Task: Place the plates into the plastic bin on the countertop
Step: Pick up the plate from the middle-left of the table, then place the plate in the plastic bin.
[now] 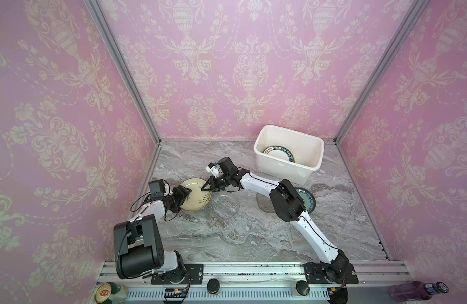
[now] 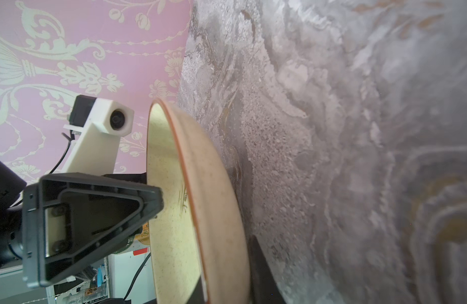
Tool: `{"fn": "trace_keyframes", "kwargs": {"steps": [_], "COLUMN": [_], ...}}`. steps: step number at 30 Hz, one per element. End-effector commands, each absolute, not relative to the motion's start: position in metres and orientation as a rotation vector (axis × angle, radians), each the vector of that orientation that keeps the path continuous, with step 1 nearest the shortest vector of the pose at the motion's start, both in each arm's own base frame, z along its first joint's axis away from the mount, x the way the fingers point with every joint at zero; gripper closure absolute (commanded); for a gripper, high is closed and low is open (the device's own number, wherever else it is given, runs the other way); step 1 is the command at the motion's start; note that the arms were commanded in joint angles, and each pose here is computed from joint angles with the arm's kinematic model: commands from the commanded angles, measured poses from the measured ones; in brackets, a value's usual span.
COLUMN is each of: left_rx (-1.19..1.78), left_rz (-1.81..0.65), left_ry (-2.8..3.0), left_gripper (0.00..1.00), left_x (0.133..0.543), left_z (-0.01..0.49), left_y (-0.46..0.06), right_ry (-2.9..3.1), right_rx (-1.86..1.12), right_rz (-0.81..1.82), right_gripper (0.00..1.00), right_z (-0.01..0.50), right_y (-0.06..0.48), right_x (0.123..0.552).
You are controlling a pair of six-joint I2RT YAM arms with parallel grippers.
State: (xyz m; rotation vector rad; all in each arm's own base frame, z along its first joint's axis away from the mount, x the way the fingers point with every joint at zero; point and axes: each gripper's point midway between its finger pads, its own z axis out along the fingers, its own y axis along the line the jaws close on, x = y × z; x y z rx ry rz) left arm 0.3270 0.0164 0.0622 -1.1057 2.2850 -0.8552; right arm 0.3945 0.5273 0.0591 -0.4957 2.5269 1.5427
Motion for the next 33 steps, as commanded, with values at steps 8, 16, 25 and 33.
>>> {"fn": "trace_keyframes", "kwargs": {"steps": [8, 16, 25, 33], "left_rx": [-0.809, -0.737, -0.703, -0.474], "left_rz": [-0.907, -0.808, -0.715, -0.657], "left_ry": [2.087, 1.945, 1.797, 1.803], "left_gripper": [0.12, 0.04, 0.03, 0.03], "left_x": [0.34, 0.334, 0.354, 0.408], "left_z": [0.159, 0.206, 0.242, 0.28], "left_y": [0.008, 0.018, 0.037, 0.002], "right_ry": [2.406, 2.342, 2.207, 2.159], "right_rx": [-0.463, -0.442, -0.346, -0.212], "right_rz": [1.369, 1.253, 1.17, 1.083], "right_gripper": [0.9, 0.9, 0.92, 0.91], "right_z": [0.15, 0.215, 0.317, 0.364], "right_y": [0.485, 0.446, 0.379, 0.304], "right_x": [0.434, 0.451, 0.471, 0.477]}}
